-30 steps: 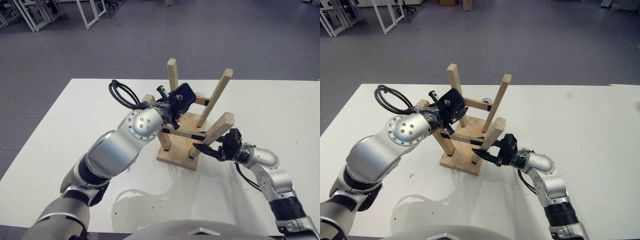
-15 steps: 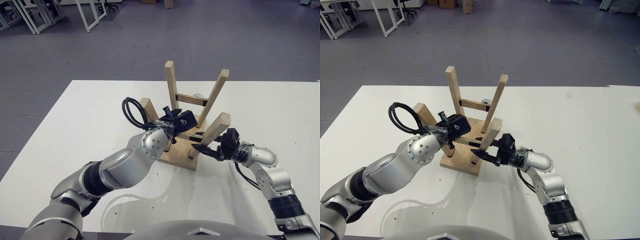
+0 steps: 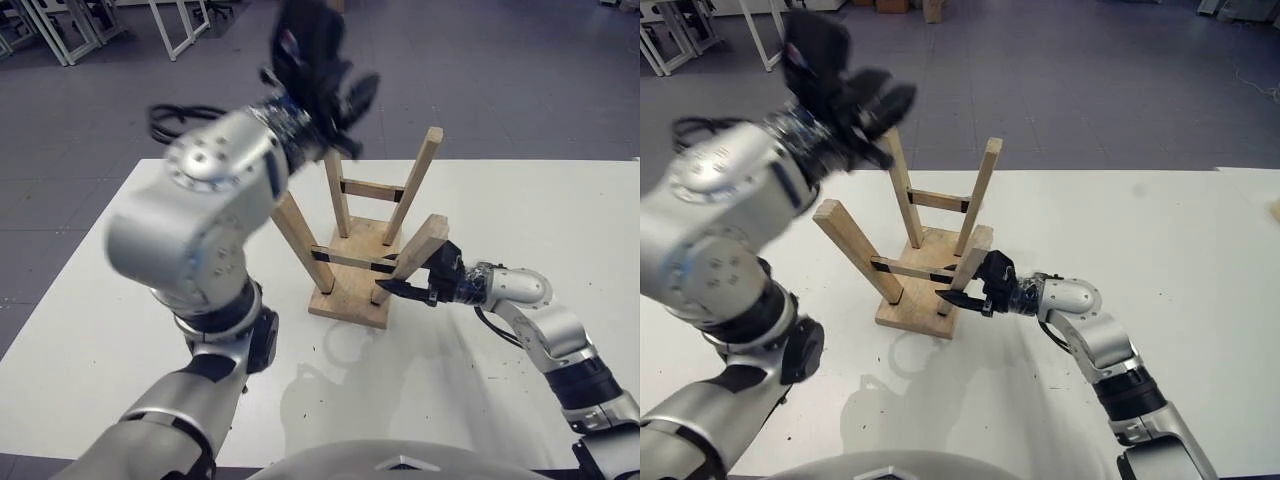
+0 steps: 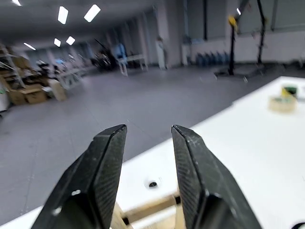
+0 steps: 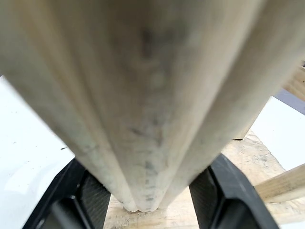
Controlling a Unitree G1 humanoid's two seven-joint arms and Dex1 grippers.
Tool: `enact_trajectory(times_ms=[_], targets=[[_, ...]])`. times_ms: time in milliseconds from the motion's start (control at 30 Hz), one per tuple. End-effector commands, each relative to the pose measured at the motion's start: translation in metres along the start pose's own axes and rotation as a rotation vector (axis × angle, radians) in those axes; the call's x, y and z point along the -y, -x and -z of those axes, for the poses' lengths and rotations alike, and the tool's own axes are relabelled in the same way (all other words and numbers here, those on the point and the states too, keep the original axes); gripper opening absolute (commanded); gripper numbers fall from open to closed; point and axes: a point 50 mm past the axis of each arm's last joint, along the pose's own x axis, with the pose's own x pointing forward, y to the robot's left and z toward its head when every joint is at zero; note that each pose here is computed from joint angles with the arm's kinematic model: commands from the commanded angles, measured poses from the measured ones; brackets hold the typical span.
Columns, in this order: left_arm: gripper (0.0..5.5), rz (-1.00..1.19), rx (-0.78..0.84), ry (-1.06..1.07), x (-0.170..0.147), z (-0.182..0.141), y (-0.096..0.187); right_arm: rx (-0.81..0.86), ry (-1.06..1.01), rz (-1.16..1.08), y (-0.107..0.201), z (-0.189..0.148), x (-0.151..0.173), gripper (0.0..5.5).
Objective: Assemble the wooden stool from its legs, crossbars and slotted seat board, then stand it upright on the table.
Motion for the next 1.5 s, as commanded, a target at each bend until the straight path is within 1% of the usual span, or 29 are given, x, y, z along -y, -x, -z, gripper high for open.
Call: enact_trajectory(times_ms=[33,100,133,200,233,267,300,367,433,500,567,600,633,667,700,767,867,933,1000,1067,1200,1267,1367,1400,1433,1500], targets=[[1.77,-0.453,-0.108,0.003,-0.101,0.016,0.034,-0.575,-0.048,0.030,0.035,0.080,-0.013,2.02],[1.77,-0.573,-0.271,-0.009,-0.127,0.063,0.049,-0.571,-0.009,0.025,0.035,0.075,-0.010,2.02],[1.77,-0.582,-0.384,0.011,-0.132,0.097,0.056,-0.568,0.004,0.026,0.034,0.073,-0.007,2.02],[1.77,-0.505,-0.615,0.067,-0.123,0.166,0.072,-0.556,0.030,0.031,0.031,0.067,0.000,2.02],[1.77,-0.461,-0.670,0.129,-0.113,0.191,0.079,-0.549,0.044,0.033,0.029,0.063,0.004,2.02],[1.77,-0.434,-0.691,0.188,-0.106,0.206,0.084,-0.544,0.053,0.035,0.028,0.061,0.007,2.02],[1.77,-0.418,-0.694,0.210,-0.102,0.215,0.087,-0.541,0.058,0.035,0.027,0.059,0.008,2.02],[1.77,-0.367,-0.688,0.224,-0.094,0.224,0.088,-0.541,0.062,0.031,0.027,0.059,0.009,2.02],[1.77,-0.186,-0.617,0.224,-0.068,0.223,0.077,-0.543,0.063,0.026,0.028,0.059,0.009,2.02],[1.77,0.137,-0.430,0.306,-0.019,0.201,0.059,-0.545,0.061,0.018,0.028,0.059,0.008,2.02],[1.77,0.469,-0.277,0.403,0.046,0.174,0.048,-0.548,0.056,-0.005,0.027,0.060,0.005,2.02],[1.77,0.594,-0.252,0.439,0.072,0.166,0.050,-0.548,0.051,-0.020,0.026,0.060,0.004,2.02],[1.77,0.706,-0.263,0.462,0.092,0.162,0.056,-0.546,0.042,-0.034,0.025,0.060,0.004,2.02],[1.77,0.778,-0.291,0.474,0.103,0.162,0.063,-0.543,0.035,-0.041,0.025,0.060,0.004,2.02],[1.77,0.807,-0.334,0.473,0.107,0.167,0.068,-0.541,0.030,-0.043,0.024,0.060,0.005,2.02],[1.77,0.783,-0.440,0.405,0.100,0.183,0.077,-0.528,0.012,-0.037,0.024,0.059,0.008,2.02],[1.77,0.593,-0.614,0.295,0.066,0.217,0.083,-0.531,-0.003,-0.049,0.022,0.064,0.011,2.02],[1.77,0.521,-0.707,0.203,0.046,0.234,0.090,-0.541,-0.036,-0.043,0.021,0.070,0.011,2.02],[1.77,0.506,-0.716,0.187,0.041,0.236,0.091,-0.501,-0.143,-0.028,0.019,0.071,0.005,2.02],[1.77,0.513,-0.707,0.183,0.044,0.236,0.091,-0.452,-0.184,-0.041,0.015,0.067,0.001,2.02],[1.77,0.518,-0.697,0.190,0.053,0.239,0.090,-0.398,-0.123,-0.022,0.011,0.053,0.010,2.02],[1.77,0.511,-0.698,0.194,0.056,0.241,0.090,-0.316,-0.075,-0.038,0.006,0.035,0.020,2.02],[1.77,0.500,-0.698,0.196,0.059,0.243,0.089,-0.294,-0.012,-0.024,0.004,0.016,0.042,2.02],[1.74,0.498,-0.698,0.196,0.059,0.243,0.089,-0.281,-0.016,-0.017,0.004,0.011,0.046,2.39],[1.74,0.494,-0.700,0.194,0.059,0.244,0.089,-0.270,-0.022,-0.014,0.004,0.009,0.047,2.49],[1.74,0.488,-0.702,0.193,0.060,0.245,0.090,-0.261,-0.033,-0.020,0.003,0.008,0.044,2.93]])
